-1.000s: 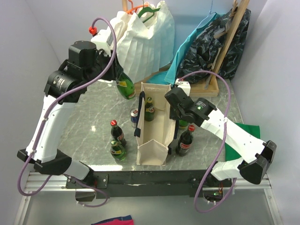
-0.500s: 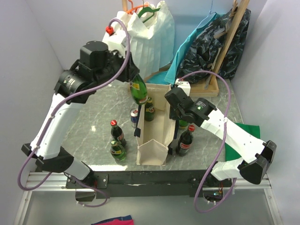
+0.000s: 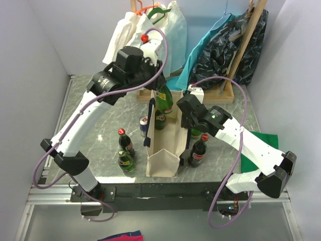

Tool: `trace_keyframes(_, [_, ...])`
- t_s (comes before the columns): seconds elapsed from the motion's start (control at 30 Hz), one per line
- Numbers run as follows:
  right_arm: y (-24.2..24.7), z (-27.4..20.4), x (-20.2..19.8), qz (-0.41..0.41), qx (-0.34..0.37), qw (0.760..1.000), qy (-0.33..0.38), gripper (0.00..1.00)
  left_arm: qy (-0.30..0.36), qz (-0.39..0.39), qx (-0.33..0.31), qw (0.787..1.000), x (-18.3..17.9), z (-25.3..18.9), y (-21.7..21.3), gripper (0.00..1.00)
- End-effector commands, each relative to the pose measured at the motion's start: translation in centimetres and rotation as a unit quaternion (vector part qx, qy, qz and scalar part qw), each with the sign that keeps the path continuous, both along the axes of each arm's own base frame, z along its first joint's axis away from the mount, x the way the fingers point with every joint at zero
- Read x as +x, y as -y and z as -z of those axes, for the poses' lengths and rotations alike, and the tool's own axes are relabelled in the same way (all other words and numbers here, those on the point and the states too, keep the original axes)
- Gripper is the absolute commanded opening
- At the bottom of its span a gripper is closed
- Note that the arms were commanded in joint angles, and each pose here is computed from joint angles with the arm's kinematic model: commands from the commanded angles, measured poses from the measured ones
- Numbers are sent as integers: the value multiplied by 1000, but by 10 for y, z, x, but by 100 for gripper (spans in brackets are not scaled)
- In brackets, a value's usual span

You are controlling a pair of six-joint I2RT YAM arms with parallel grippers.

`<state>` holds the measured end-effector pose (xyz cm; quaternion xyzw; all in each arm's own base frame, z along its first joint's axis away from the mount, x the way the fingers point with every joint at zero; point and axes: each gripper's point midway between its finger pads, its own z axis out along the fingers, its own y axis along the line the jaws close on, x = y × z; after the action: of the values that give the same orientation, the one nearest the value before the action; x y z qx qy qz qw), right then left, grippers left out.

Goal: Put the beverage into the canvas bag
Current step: Place the drink in the canvas bag.

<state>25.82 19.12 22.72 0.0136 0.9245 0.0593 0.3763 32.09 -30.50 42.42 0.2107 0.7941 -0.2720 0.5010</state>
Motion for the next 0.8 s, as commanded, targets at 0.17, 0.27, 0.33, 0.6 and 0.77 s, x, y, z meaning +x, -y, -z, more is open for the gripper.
trace_keyframes(0.17, [-1, -16, 0, 1, 28, 999, 30, 0, 82, -3, -87, 993, 9, -55, 32, 1])
trace_keyframes(0.27, [-1, -19, -1, -3, 29, 999, 27, 0, 74, -3, -76, 994, 12, -43, 40, 1])
trace_keyframes(0.33, [0, -18, -3, -5, 24, 999, 23, 0, 70, -6, -71, 995, 15, -35, 42, 1])
trace_keyframes(0.6, [0, -24, -5, -6, 37, 999, 28, 0, 58, -27, -60, 996, 24, -10, 44, 1])
trace_keyframes(0.77, [-1, -25, -5, -6, 39, 999, 28, 0, 51, -38, -53, 997, 30, 13, 48, 1])
